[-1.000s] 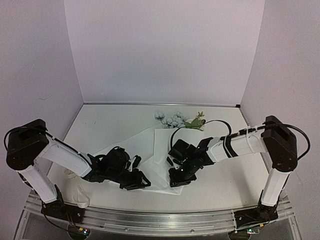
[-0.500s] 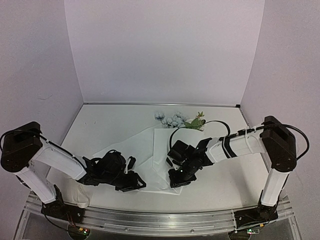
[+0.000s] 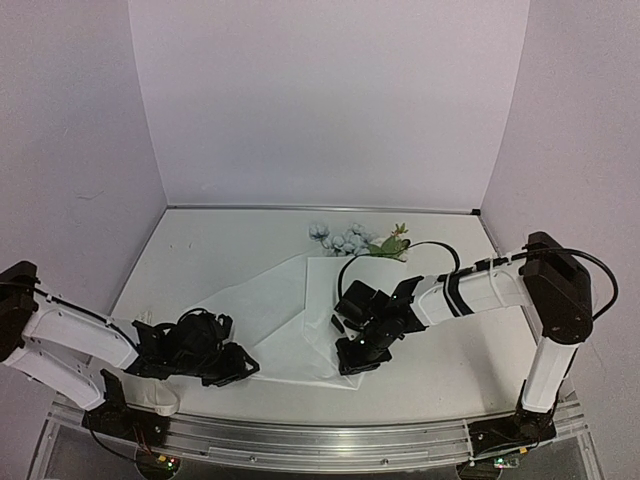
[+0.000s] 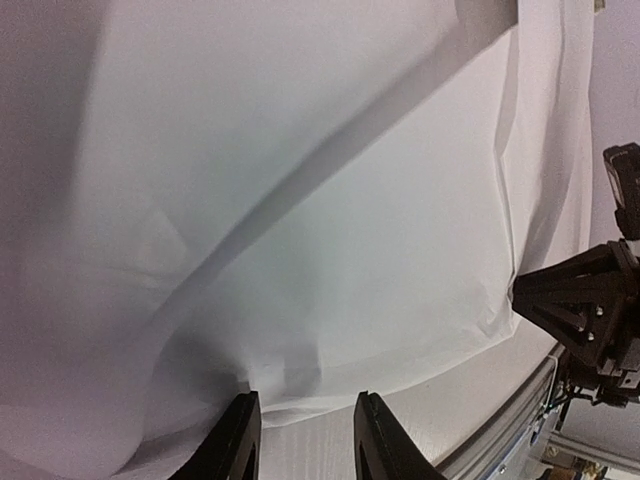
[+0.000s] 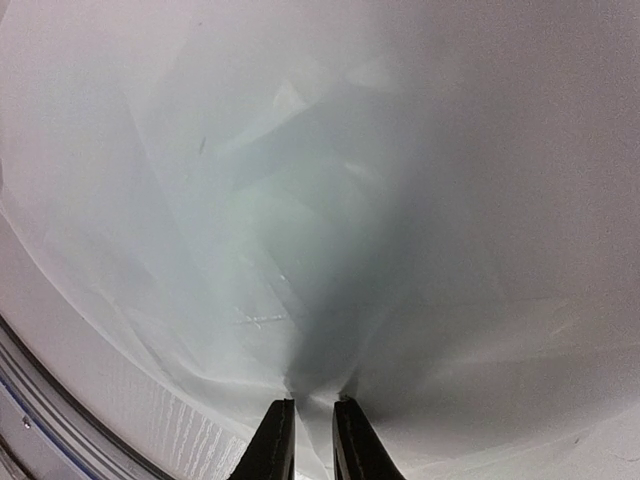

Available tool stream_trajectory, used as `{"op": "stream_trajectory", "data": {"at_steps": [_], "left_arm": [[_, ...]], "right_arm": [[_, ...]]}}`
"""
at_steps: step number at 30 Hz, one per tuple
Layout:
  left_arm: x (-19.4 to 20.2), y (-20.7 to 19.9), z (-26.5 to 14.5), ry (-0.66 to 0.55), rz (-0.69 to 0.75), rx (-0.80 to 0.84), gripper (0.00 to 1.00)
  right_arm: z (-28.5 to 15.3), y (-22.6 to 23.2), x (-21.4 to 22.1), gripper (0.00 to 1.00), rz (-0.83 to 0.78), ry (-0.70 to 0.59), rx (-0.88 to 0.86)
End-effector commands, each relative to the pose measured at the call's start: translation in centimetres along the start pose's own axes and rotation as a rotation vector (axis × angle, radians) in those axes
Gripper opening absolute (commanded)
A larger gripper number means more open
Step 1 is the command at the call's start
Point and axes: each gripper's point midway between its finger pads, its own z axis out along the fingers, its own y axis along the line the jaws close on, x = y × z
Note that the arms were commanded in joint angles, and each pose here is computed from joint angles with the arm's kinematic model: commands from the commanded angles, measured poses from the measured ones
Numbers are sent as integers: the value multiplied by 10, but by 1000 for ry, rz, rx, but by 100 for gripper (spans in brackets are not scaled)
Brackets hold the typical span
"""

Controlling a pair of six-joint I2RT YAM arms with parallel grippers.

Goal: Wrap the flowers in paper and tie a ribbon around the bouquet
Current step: Pick up the two-thirds-folded wrapping paper from the center of the board.

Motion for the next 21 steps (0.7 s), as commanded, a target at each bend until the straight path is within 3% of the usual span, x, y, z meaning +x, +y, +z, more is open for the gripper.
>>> {"op": "stream_trajectory", "data": {"at_steps": [1,12,21], "left_arm": [[0,86,-21,-79,-69,-315,34],[-24,119,-56,-234,-228,-350,36],[-18,67,-56,-143,-269,-115,41]], "right_arm": [[15,-18,12,14,7,36,68],[15,-20,15,14,3,38,62],[15,-16,14,14,2,38,47]]}}
